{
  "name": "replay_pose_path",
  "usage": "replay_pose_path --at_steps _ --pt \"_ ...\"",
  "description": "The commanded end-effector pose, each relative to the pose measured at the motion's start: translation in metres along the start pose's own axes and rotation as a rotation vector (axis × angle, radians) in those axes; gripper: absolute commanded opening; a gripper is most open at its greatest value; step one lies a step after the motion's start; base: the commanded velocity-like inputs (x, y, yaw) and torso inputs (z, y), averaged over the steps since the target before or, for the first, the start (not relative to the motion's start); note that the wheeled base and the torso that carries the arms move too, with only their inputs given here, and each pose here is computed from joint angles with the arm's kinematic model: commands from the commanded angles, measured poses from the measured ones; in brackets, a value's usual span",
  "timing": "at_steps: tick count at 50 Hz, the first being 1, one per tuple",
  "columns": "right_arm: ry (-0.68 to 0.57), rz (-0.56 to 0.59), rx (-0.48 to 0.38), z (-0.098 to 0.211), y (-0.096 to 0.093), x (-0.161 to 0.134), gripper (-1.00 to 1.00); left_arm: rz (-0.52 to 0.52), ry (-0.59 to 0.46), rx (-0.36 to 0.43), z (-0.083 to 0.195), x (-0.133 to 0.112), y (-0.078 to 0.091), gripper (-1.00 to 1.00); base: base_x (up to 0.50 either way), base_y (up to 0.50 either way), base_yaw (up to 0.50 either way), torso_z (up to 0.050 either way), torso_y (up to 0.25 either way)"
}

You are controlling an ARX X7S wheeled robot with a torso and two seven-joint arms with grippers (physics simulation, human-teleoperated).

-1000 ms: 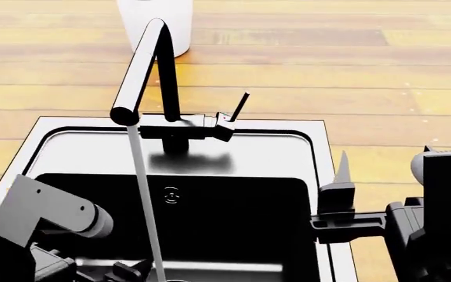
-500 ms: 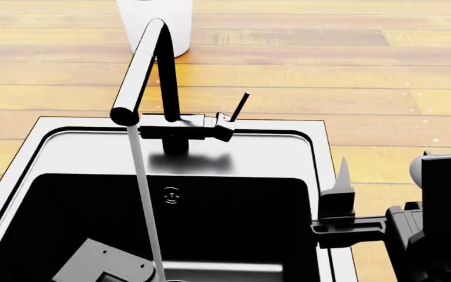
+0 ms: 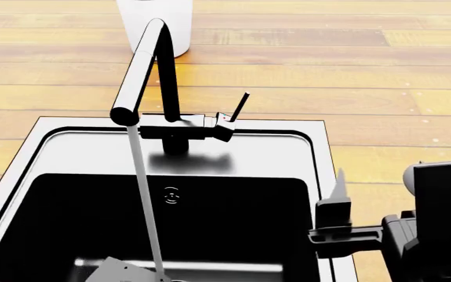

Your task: Pick the eggplants and mangos from the sink and place them in one bowl. Place the bell pepper in the other bowl. Then turn off the sink faucet.

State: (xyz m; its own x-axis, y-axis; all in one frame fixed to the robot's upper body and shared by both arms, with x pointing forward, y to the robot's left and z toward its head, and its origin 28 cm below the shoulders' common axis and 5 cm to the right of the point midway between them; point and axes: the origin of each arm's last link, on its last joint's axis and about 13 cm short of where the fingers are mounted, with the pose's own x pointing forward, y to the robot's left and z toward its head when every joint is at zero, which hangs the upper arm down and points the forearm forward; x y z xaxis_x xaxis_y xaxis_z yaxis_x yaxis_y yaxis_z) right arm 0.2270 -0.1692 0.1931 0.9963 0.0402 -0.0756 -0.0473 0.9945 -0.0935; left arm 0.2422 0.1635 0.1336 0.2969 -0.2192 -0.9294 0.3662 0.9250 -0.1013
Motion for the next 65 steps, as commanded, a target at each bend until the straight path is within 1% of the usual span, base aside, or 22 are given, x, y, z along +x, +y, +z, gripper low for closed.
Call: replay_pose_path --at_steps 1,3,7,17,23,29,36,42,43,49,50,51,56,58,60,63,64,65 --pt "0.018 0.011 -0.009 -0.001 0.003 0.002 1.0 -0.003 0.089 -0.002 -0.003 0.019 -0.004 1.0 0.0 0.0 0.0 0.0 0.0" --pt "0.019 0.009 -0.009 -0.001 0.003 0.003 1.0 -0.006 0.101 0.007 -0.005 0.022 -0.005 1.0 0.0 0.0 0.0 0.0 0.0" --pt "0.023 0.014 0.002 -0.008 0.004 0.002 1.0 0.003 0.1 0.0 -0.003 0.027 -0.006 1.0 0.0 0.0 0.0 0.0 0.0" --pt "0.026 0.006 0.013 -0.013 0.002 -0.003 1.0 0.018 0.123 -0.008 -0.001 0.04 -0.008 1.0 0.0 0.0 0.0 0.0 0.0" --pt "0.03 0.004 0.012 -0.013 0.001 -0.002 1.0 0.025 0.14 0.008 -0.004 0.049 -0.01 1.0 0.0 0.0 0.0 0.0 0.0" --pt "0.036 0.003 0.019 -0.017 0.001 -0.003 1.0 0.039 0.154 0.017 -0.004 0.056 -0.008 1.0 0.0 0.0 0.0 0.0 0.0" --pt "0.036 0.003 0.024 -0.019 0.001 -0.005 1.0 0.054 0.164 0.036 -0.007 0.06 -0.009 1.0 0.0 0.0 0.0 0.0 0.0" --pt "0.031 0.007 0.028 -0.018 0.001 -0.004 1.0 0.047 0.167 0.05 -0.006 0.067 -0.011 1.0 0.0 0.0 0.0 0.0 0.0" --pt "0.029 0.004 0.025 -0.017 0.0 -0.006 1.0 0.047 0.164 0.057 -0.008 0.066 -0.013 -1.0 0.0 0.0 0.0 0.0 0.0" --pt "0.028 0.006 0.024 -0.016 0.001 -0.006 1.0 0.057 0.155 0.075 -0.015 0.068 -0.012 -1.0 0.0 0.0 0.0 0.0 0.0" --pt "0.028 0.012 0.024 -0.015 0.001 -0.005 1.0 0.057 0.141 0.099 -0.016 0.067 -0.011 -1.0 0.0 0.0 0.0 0.0 0.0" --pt "0.026 0.016 0.022 -0.013 0.001 -0.004 1.0 0.05 0.151 0.097 -0.018 0.066 -0.01 -1.0 0.0 0.0 0.0 0.0 0.0" --pt "0.025 0.03 0.02 -0.012 0.003 0.001 1.0 0.058 0.132 0.096 -0.021 0.064 -0.006 -1.0 0.0 0.0 0.0 0.0 0.0" --pt "0.027 0.035 0.015 -0.01 0.003 0.002 1.0 0.059 0.105 0.113 -0.023 0.056 -0.004 -1.0 0.0 0.0 0.0 0.0 0.0" --pt "0.022 0.038 0.012 -0.007 0.003 0.004 1.0 0.042 0.085 0.119 -0.025 0.046 -0.006 -1.0 0.0 0.0 0.0 0.0 0.0" --pt "0.023 0.055 0.012 -0.005 0.005 0.008 1.0 0.018 0.044 0.112 -0.026 0.03 -0.006 -1.0 0.0 0.0 0.0 0.0 0.0" --pt "0.026 0.062 0.01 -0.004 0.006 0.008 1.0 -0.007 0.018 0.11 -0.024 0.023 -0.006 -1.0 0.0 0.0 0.0 0.0 0.0" --pt "0.028 0.066 0.007 -0.002 0.006 0.009 1.0 -0.015 -0.028 0.124 -0.02 0.014 -0.004 -1.0 0.0 0.0 0.0 0.0 0.0"
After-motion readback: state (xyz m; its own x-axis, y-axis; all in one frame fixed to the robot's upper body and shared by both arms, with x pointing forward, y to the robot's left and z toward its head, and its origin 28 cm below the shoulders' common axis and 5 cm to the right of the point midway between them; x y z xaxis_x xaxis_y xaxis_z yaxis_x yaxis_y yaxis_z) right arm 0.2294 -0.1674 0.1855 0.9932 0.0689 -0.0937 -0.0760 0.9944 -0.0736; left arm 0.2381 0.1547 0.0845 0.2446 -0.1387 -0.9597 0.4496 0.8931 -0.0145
